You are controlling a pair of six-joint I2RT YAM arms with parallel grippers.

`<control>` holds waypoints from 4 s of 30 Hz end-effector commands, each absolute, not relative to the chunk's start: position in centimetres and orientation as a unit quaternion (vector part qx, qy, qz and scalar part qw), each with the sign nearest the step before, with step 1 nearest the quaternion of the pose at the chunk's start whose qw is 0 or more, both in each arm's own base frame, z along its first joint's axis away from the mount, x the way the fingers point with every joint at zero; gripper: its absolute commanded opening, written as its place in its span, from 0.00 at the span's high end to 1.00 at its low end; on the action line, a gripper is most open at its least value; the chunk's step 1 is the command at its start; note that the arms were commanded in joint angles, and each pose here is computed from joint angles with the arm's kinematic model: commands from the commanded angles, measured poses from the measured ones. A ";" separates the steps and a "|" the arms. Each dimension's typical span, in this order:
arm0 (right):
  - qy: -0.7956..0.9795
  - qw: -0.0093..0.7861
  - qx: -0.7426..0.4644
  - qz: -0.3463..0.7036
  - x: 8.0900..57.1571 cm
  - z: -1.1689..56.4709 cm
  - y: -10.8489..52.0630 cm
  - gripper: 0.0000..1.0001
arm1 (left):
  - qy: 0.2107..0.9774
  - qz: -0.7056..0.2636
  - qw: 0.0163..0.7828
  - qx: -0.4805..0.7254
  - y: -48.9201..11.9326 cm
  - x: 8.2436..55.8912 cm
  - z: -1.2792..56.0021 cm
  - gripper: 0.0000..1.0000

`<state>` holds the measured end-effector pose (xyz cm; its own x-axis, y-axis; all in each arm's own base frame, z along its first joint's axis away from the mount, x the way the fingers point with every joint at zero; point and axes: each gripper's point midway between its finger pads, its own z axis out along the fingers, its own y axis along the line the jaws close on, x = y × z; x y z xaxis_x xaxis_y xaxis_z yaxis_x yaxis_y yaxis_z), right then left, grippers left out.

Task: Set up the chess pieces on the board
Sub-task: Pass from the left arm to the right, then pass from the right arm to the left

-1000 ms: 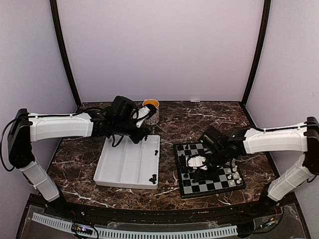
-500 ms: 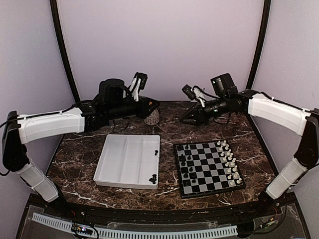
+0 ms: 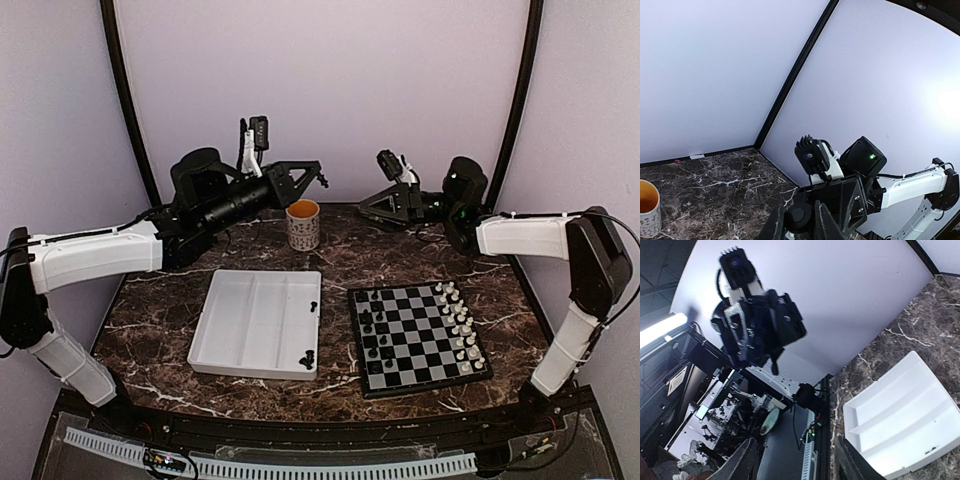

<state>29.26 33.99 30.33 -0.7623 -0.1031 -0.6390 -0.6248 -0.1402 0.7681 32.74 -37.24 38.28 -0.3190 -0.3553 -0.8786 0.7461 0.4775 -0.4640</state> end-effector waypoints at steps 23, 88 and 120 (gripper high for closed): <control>0.568 0.174 -0.310 0.742 27.5 34.6 34.9 0.53 | 0.605 -0.587 0.517 0.146 -42.2 31.2 37.1 0.96; 0.665 0.210 -0.713 -0.072 26.8 19.5 24.2 0.98 | 0.696 -0.661 0.160 0.231 -45.7 28.6 21.2 0.56; 0.666 0.236 -0.707 -0.028 25.5 20.1 27.8 0.85 | 0.658 -0.705 0.099 0.244 -50.1 26.3 20.9 0.82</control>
<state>25.07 26.73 18.80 0.1190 -0.9673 -0.2241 -0.9382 -0.0357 -0.3443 26.69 -49.94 18.48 -0.8901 0.1870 -0.4157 0.4162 -0.0385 -0.9085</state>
